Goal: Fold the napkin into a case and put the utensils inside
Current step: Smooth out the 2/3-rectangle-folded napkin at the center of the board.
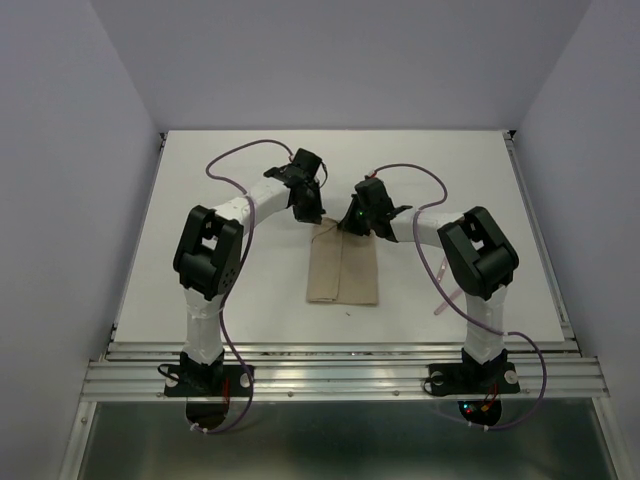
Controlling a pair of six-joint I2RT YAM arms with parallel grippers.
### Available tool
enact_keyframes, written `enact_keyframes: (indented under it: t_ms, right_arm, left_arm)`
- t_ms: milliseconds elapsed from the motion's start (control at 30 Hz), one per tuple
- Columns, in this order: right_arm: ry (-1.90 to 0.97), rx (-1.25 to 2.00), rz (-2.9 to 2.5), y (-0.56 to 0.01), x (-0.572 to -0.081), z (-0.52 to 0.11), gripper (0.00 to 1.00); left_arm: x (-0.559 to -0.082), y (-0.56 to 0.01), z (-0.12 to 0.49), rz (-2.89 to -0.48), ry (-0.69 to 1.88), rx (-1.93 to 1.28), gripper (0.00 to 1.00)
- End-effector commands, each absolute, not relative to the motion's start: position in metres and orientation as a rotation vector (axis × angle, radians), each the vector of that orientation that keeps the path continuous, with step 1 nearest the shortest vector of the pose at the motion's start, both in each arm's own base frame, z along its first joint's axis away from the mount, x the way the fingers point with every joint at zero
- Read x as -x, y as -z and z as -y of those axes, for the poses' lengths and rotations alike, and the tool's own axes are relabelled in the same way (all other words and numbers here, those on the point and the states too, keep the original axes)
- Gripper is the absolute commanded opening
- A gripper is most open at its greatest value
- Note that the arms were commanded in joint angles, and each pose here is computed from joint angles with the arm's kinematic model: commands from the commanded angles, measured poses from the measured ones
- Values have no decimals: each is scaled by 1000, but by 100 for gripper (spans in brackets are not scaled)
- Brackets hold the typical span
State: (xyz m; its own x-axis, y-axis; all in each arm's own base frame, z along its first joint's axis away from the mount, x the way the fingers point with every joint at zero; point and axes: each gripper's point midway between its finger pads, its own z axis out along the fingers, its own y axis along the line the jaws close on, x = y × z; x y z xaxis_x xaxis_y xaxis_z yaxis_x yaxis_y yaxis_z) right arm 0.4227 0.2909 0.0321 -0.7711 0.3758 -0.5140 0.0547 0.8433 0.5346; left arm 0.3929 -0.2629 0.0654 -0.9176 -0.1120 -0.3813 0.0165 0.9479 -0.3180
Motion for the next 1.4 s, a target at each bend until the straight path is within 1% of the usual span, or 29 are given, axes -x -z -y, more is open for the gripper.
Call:
enact_keyframes:
  t_ms: [0,67,100,200,300,533,733,833,967,1067,1367]
  right_arm:
    - [-642,-289,-2364,-35,-433,-288,7]
    - [-646,-285,-2364,-37,-432,-288,7]
    - [-648,-285,-2361,-38,-432,-288,7]
    - [-648,-282,-2361,-38,-431,-288,7]
    - [-649,-277,-2361,-39,-431,-288,7]
    - [-642,-273,-2366,-36,-431,-287,7]
    - [-682,-225,-2386,-36,-425,-293,7]
    - [-673,-213,-2393,-35,-424,-292,7]
    - [-671,-207,-2395,-35,-424,-292,7]
    - [-676,-205,-2393,-36,-424,-293,7]
    - [-681,-204,-2382,-43,-426,-293,7]
  left_arm:
    - [-403,-104,270,-2625,471,17,11]
    - [-405,-100,269,-2631,454,19,10]
    - [-407,-99,268,-2626,444,23,6]
    - [-411,-91,270,-2638,430,23,1]
    - [-413,-80,273,-2659,432,19,0]
    - [-416,-64,289,-2662,526,10,0]
    - [-416,-42,290,-2687,517,26,0]
    - [-413,-48,291,-2673,539,27,0]
    - [-417,-79,291,-2595,569,34,0]
    - [-420,-91,291,-2563,578,36,0]
    - [-417,-72,302,-2612,611,-2,0]
